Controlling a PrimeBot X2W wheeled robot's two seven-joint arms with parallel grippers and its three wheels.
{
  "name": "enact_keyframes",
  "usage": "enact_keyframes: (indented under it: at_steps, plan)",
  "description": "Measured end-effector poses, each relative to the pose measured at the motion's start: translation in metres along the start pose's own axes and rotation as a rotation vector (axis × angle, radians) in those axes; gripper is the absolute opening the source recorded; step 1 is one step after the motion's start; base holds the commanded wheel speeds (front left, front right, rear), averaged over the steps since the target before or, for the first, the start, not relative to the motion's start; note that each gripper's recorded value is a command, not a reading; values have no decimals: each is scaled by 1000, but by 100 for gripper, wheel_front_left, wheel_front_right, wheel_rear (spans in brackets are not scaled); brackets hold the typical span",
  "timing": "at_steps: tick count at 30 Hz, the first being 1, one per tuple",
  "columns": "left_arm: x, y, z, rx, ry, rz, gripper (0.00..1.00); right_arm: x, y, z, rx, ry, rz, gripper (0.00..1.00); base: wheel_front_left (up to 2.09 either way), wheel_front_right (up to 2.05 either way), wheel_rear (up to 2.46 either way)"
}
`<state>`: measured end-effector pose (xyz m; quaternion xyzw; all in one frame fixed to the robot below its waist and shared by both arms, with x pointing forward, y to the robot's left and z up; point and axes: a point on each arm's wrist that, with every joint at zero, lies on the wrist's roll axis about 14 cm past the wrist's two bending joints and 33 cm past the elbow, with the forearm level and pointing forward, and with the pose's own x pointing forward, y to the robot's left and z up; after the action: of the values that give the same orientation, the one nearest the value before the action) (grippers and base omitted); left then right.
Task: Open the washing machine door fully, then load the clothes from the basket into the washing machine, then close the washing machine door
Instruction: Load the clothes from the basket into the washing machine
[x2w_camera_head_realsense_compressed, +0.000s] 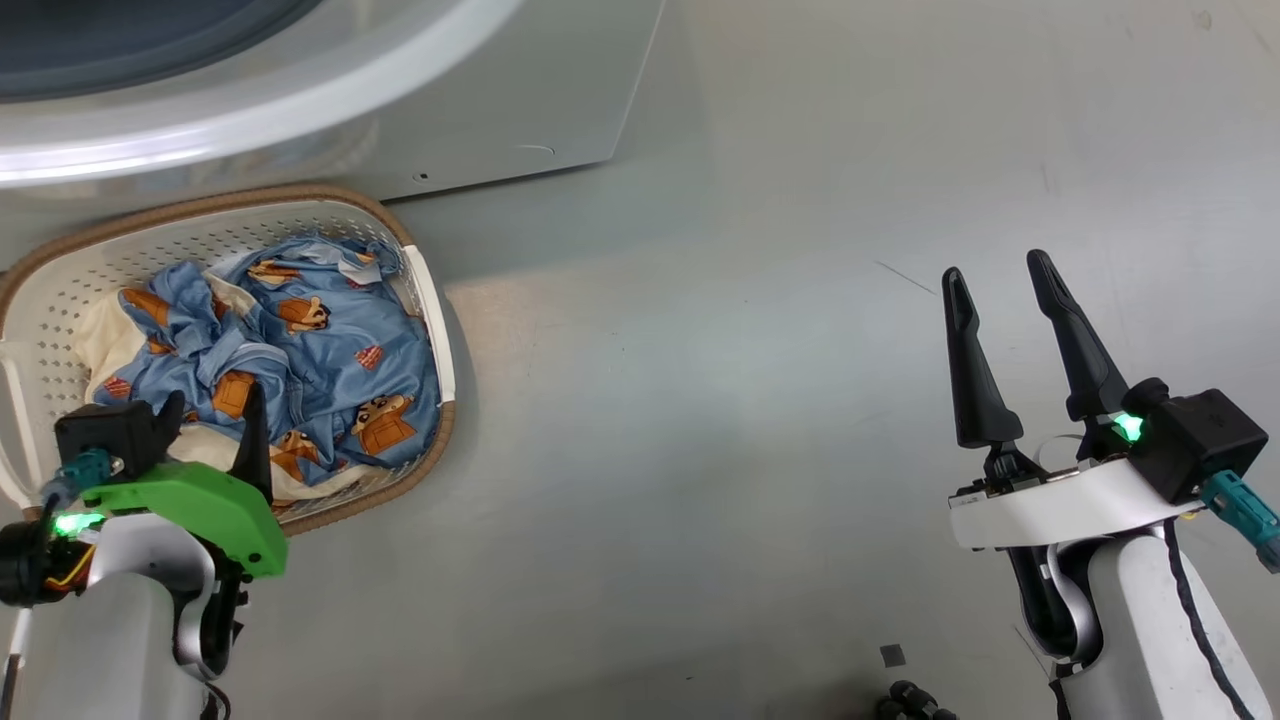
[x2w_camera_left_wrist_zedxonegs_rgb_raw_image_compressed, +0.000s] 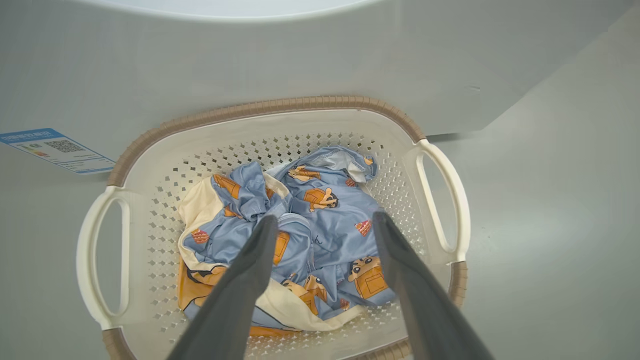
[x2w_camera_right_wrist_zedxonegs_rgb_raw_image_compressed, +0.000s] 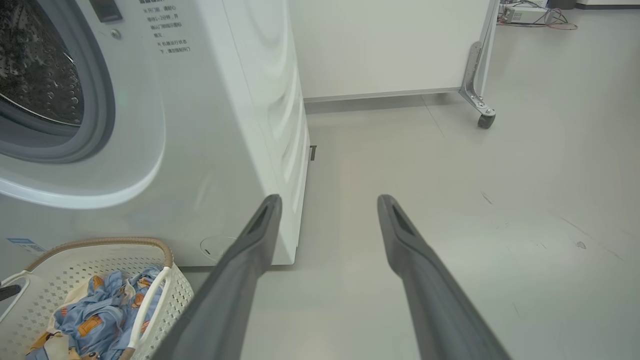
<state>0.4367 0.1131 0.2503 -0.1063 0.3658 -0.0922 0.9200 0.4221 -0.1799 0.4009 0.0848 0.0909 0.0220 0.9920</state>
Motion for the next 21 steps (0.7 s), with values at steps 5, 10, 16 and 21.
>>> enact_keyframes:
  at_steps: [5,10,16,21]
  plan:
    - [16,12,-19,-36,89,30,100,8,-2,-9,-4,21,2,100,0,0,0]
    - [31,28,-32,-37,156,65,100,14,-1,-21,-6,48,9,100,0,0,0]
    - [52,32,-47,-73,230,72,100,22,-7,-35,-16,79,2,100,0,0,0]
    - [71,36,-53,-81,257,72,100,29,-10,-47,-24,104,5,100,0,0,0]
